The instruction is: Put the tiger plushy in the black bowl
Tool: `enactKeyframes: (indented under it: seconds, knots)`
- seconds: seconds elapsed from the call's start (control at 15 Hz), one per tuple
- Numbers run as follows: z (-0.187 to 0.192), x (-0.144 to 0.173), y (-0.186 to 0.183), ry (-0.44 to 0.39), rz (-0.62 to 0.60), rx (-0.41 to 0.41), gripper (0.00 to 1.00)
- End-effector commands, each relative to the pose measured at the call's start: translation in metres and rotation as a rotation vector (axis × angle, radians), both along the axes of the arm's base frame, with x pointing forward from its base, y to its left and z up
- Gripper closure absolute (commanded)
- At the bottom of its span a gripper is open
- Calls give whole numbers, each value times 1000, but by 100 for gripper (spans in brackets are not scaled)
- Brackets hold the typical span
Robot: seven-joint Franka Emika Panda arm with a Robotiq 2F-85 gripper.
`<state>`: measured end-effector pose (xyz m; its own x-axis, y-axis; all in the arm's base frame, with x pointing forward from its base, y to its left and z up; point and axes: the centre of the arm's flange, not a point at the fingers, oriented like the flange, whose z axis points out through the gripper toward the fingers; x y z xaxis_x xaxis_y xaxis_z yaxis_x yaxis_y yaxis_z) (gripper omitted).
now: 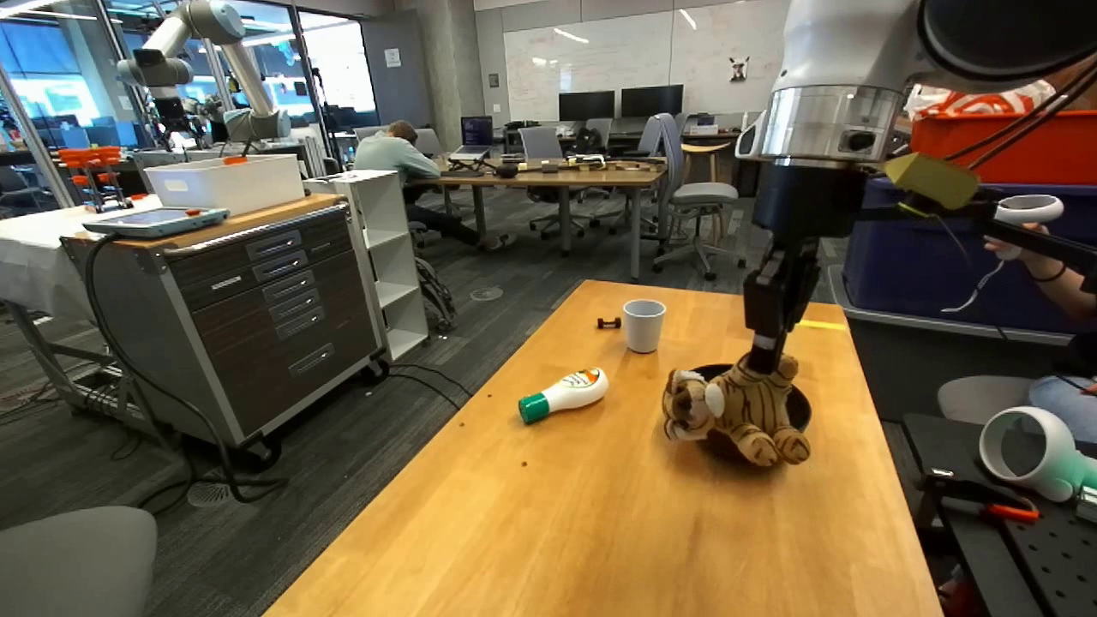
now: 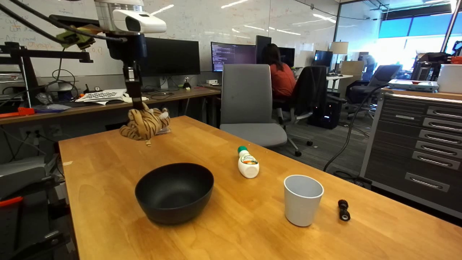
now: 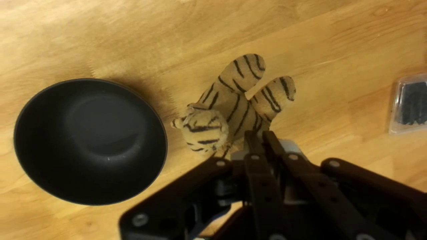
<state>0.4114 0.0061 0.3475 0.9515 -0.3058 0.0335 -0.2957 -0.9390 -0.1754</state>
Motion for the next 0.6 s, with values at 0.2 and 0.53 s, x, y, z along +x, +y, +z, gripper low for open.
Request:
enactKeyframes:
  seconds: [0.2,0.53]
  knots:
    - [26,16,-42,-24,-94,-13,92]
    - [15,25,-77,13,-167,-59,92]
